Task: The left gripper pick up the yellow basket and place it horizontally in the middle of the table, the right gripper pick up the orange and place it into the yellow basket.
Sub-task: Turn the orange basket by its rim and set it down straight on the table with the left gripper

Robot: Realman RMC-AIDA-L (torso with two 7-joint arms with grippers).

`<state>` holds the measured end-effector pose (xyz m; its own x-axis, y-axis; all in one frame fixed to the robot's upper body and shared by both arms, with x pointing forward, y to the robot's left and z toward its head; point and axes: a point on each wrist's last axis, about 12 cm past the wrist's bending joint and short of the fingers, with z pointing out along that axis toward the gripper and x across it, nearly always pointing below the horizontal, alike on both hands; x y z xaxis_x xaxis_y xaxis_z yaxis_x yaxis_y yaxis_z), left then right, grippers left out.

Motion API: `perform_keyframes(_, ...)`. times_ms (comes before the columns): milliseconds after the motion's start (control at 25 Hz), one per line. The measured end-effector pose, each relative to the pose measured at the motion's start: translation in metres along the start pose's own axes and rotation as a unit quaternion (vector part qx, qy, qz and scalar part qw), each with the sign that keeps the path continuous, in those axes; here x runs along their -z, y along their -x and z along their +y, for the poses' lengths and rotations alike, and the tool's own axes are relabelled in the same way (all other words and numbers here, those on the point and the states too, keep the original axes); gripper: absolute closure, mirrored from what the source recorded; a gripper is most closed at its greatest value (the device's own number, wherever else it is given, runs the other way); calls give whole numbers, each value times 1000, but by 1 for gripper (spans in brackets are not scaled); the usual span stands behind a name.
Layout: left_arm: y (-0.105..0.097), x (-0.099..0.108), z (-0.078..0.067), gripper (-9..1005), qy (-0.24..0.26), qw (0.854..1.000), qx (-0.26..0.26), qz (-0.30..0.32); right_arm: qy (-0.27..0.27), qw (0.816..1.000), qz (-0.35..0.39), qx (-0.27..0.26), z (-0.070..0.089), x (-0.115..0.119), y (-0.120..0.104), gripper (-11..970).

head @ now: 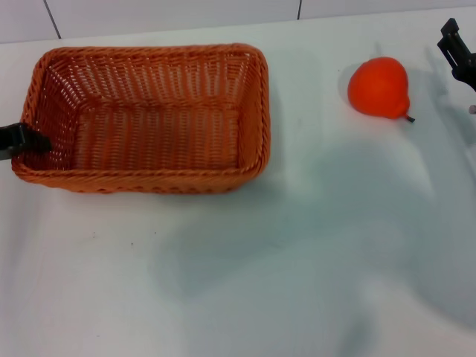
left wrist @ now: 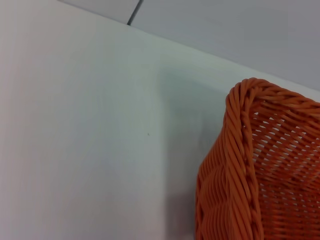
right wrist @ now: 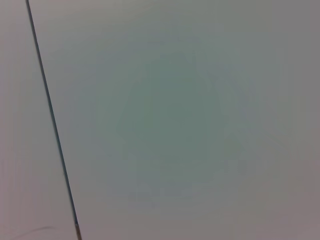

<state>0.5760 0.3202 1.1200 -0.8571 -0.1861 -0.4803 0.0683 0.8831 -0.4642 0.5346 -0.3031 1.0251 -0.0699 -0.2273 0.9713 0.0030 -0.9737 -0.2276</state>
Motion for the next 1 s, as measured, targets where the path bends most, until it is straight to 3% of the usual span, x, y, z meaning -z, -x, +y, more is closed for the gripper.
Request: perform_keyframes(1000,6,-3,-8,857,-2,1000,-9,0,2,1000,-8,4,2,-1,1,13)
